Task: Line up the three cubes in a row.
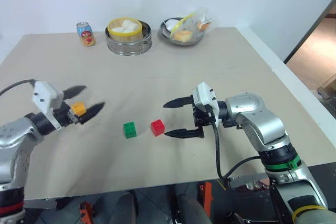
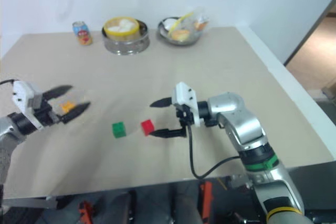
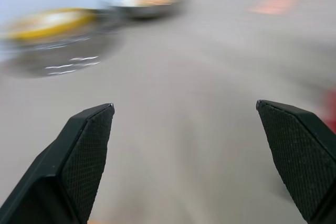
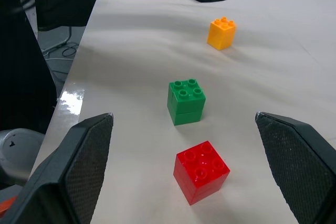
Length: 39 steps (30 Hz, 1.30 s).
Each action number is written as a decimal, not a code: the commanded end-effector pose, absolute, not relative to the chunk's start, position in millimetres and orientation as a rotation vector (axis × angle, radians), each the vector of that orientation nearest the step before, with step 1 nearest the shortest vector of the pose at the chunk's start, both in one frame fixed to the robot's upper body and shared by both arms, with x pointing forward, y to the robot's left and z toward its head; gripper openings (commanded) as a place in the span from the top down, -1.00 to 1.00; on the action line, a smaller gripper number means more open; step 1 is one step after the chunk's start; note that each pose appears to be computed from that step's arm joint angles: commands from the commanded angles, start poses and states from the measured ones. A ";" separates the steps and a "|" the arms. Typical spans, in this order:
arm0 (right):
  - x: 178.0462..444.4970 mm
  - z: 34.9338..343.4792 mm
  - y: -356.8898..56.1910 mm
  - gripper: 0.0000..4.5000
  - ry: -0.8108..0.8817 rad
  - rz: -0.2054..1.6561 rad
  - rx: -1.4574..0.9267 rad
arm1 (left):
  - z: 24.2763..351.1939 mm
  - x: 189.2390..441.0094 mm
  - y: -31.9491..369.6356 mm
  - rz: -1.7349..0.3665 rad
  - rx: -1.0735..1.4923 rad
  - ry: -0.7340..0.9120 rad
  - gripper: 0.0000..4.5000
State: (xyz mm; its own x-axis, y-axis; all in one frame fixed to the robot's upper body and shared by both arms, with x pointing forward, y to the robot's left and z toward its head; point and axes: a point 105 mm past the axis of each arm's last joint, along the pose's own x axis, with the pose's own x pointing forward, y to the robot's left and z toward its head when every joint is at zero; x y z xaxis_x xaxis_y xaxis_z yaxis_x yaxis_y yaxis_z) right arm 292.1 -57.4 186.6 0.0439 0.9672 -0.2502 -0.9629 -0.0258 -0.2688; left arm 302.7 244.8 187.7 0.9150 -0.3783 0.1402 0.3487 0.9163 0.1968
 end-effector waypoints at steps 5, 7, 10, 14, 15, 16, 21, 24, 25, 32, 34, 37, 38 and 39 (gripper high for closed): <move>294.6 199.3 -54.9 -1.00 -0.072 1.552 -0.454 | 197.7 290.3 268.5 0.191 0.067 -0.299 -0.99; 295.2 198.6 -55.2 -1.00 -0.068 1.555 -0.462 | 191.9 287.7 265.6 0.250 0.040 -0.292 -0.99; 296.0 197.2 -55.7 -1.00 -0.062 1.561 -0.474 | 179.8 287.3 263.8 0.354 0.009 -0.252 -0.99; 296.5 197.0 -55.6 -1.00 -0.061 1.562 -0.480 | 165.1 292.7 256.0 0.386 0.003 -0.190 -0.99; 296.7 197.2 -55.7 -1.00 -0.061 1.562 -0.483 | 160.0 294.8 255.9 0.399 -0.009 -0.169 -0.99; 296.8 197.4 -55.9 -1.00 -0.061 1.561 -0.485 | 156.0 297.0 254.7 0.402 -0.013 -0.150 -0.99; 296.2 200.0 -57.0 -1.00 -0.070 1.557 -0.482 | 139.8 304.9 256.5 0.446 -0.072 -0.080 -0.99; 296.2 203.8 -56.3 -1.00 -0.088 1.551 -0.468 | 138.3 310.7 255.9 0.451 -0.074 -0.072 -0.99; 296.1 205.1 -56.0 -1.00 -0.093 1.549 -0.463 | 138.0 312.8 254.7 0.445 -0.071 -0.069 -0.99; 296.2 205.8 -56.5 -1.00 -0.098 1.534 -0.470 | 128.8 325.0 251.1 0.436 -0.037 -0.033 -0.99; 295.9 205.4 -56.9 -1.00 -0.098 1.530 -0.470 | 124.6 326.8 252.6 0.452 -0.064 -0.019 -0.99; 296.0 205.0 -57.6 -1.00 -0.096 1.525 -0.470 | 123.8 328.2 257.3 0.480 -0.076 -0.022 -0.75; 296.2 205.0 -57.7 -1.00 -0.096 1.523 -0.470 | 124.2 328.9 258.9 0.487 -0.076 -0.025 -0.63; 296.3 204.9 -57.7 -1.00 -0.096 1.522 -0.470 | 125.1 330.2 259.6 0.487 -0.072 -0.029 -0.46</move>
